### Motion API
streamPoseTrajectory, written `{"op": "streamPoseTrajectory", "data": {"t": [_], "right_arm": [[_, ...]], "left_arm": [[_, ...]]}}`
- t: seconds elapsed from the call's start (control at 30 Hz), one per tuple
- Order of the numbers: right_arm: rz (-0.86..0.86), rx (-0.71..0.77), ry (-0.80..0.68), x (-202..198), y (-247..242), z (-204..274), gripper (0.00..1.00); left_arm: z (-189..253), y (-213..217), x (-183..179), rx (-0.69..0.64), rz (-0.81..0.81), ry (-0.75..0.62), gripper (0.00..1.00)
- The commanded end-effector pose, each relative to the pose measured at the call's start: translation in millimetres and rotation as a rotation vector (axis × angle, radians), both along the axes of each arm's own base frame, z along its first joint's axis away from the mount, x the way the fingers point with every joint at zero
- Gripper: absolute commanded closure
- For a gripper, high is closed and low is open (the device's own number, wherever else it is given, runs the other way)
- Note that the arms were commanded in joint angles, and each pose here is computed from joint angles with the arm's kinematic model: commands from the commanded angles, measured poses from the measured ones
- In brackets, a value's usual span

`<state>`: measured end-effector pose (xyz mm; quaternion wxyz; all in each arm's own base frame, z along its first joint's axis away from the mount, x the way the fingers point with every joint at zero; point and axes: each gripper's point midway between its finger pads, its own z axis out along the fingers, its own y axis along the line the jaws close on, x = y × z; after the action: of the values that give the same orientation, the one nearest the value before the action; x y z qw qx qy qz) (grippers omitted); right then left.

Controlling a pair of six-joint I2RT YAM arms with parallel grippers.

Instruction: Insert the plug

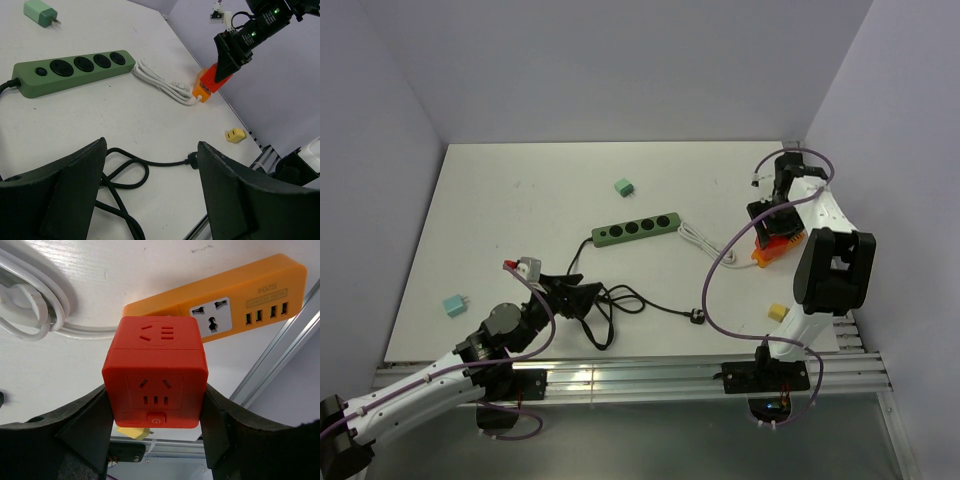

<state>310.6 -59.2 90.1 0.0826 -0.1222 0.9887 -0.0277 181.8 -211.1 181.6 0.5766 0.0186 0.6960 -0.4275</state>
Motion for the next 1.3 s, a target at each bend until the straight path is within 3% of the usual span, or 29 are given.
{"op": "streamPoseTrajectory", "data": {"t": [0.0, 0.53, 0.8, 1.1, 1.27], "right_arm": [[0.000, 0.027, 0.126, -15.3, 6.3, -26.6, 1.00], [0.040, 0.133, 0.152, 2.5, 23.6, -28.5, 1.00], [0.093, 0.084, 0.140, 2.3, 21.2, -37.5, 1.00], [0.212, -0.056, -0.013, 18.5, 16.7, -39.0, 1.00], [0.258, -0.011, -0.116, 29.0, 26.7, -26.4, 1.00]], "left_arm": [[6.0, -3.8, -3.0, -0.028, -0.023, -0.008, 0.22], [-5.4, -7.7, -9.0, -0.053, -0.055, 0.037, 0.23], [-4.1, -7.2, -10.9, -0.049, -0.063, 0.038, 0.23], [-5.3, -7.2, -11.2, -0.044, -0.064, 0.039, 0.23], [-4.3, -9.4, -11.6, -0.042, -0.073, 0.038, 0.23]]}}
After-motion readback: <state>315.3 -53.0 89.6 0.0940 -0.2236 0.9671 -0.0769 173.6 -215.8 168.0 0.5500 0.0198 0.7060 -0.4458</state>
